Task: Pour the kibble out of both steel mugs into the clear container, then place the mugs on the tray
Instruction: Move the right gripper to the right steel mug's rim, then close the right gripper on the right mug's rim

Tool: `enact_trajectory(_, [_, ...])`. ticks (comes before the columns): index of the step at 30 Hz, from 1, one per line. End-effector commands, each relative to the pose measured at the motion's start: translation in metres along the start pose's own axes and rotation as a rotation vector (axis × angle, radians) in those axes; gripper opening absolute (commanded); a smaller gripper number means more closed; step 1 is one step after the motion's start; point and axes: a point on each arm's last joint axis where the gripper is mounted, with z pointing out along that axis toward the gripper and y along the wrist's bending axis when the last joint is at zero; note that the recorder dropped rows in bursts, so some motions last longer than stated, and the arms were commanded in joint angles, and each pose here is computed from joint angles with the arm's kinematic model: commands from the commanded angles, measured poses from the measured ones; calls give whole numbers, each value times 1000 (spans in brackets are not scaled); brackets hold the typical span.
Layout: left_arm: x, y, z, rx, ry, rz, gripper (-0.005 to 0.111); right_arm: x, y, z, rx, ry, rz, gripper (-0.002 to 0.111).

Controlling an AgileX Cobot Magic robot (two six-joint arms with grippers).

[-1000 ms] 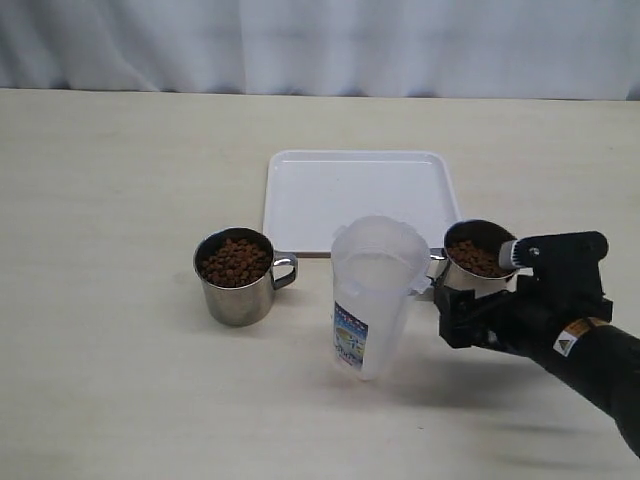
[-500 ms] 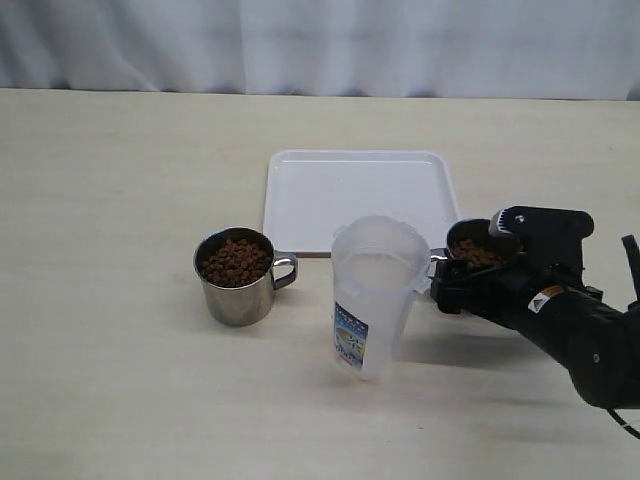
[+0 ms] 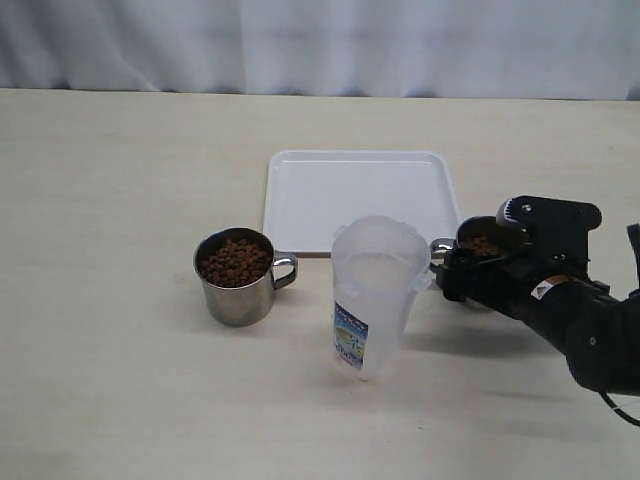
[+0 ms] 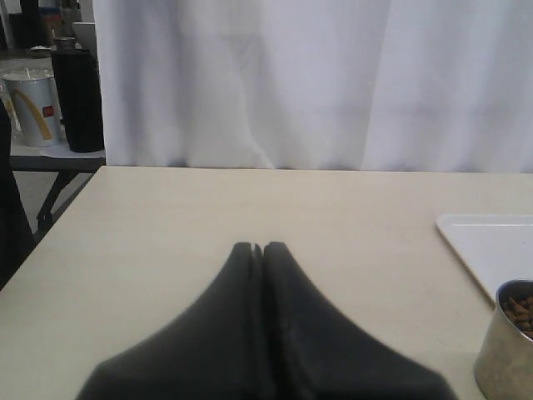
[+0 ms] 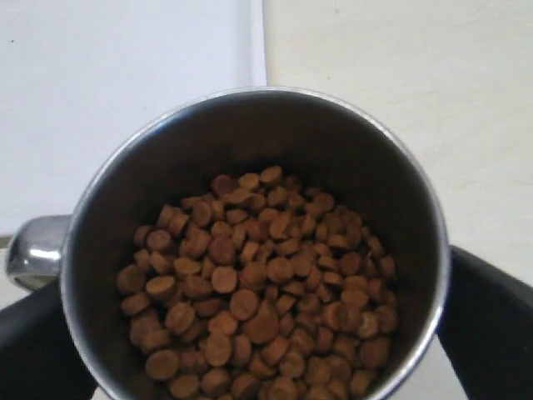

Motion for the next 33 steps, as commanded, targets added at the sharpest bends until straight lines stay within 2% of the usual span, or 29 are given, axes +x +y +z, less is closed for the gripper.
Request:
enact_trajectory(1, [0, -1, 0, 8, -12, 1, 0, -1, -2, 2, 10, -3, -23, 92])
enact_trajectory(15, [0, -1, 0, 8, -12, 1, 0, 1, 3, 13, 7, 29, -47, 75])
enact_trajectory(18, [0, -1, 0, 8, -12, 1, 0, 2, 6, 18, 0, 67, -65, 66])
enact_trajectory(21, [0, -1, 0, 8, -12, 1, 0, 1, 5, 18, 5, 58, -57, 52])
enact_trajectory(25, [0, -1, 0, 8, -12, 1, 0, 2, 0, 17, 66, 61, -5, 18])
enact_trajectory(26, [0, -1, 0, 8, -12, 1, 0, 1, -2, 13, 77, 44, 1, 4])
enact_trajectory(33, [0, -1, 0, 8, -12, 1, 0, -8, -9, -18, 52, -31, -142, 4])
